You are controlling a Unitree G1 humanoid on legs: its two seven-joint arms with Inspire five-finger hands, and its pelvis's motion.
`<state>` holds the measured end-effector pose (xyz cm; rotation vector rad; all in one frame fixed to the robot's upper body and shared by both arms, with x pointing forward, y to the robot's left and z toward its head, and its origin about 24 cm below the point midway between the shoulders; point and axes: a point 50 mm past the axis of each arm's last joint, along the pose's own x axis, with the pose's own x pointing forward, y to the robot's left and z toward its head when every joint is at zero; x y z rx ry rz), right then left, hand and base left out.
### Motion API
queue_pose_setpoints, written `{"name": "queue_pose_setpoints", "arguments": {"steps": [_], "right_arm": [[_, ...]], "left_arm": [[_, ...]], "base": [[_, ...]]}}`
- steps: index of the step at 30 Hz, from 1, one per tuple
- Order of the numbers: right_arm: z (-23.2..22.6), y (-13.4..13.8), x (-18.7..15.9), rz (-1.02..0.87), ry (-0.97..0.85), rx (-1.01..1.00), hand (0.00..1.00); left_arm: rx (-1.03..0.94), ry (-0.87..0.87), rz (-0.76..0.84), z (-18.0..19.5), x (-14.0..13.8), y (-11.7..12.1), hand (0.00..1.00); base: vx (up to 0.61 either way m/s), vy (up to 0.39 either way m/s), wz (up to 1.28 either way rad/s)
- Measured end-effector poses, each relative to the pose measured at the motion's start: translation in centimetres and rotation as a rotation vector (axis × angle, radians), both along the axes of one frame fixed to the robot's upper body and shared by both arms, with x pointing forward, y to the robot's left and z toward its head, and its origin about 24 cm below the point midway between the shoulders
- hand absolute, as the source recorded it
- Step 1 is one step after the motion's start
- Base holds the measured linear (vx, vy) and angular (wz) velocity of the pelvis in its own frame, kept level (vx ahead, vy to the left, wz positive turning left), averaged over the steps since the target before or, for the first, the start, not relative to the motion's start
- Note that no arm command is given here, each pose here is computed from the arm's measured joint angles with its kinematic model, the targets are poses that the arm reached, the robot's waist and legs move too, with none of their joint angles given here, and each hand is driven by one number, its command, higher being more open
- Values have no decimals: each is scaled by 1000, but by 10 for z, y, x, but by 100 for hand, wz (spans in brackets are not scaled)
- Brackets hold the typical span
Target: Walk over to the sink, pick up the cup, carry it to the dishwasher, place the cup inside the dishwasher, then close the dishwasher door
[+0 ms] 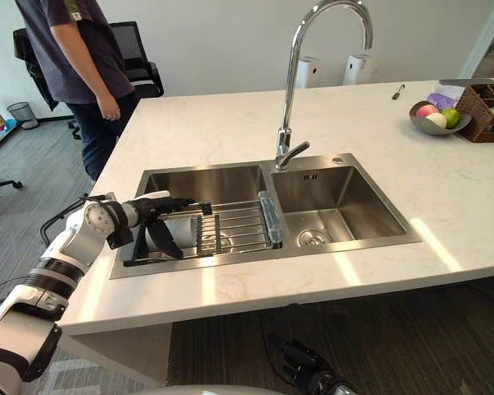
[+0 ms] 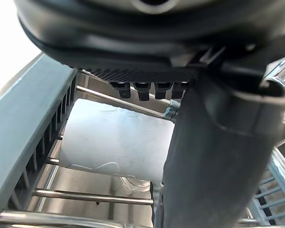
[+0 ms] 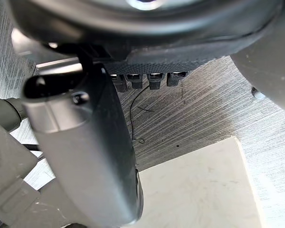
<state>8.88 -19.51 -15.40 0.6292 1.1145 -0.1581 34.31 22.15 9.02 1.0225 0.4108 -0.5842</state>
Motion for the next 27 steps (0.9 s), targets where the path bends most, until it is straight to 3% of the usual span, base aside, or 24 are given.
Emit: {"name": "queue_pose_setpoints", "arguments": {"steps": [27], "right_arm": [[2,3,4,36,-7,1,100]], "left_arm": [[126,-46,132,-24,3,1,100]], "base": [[-36,-33,-1]]}}
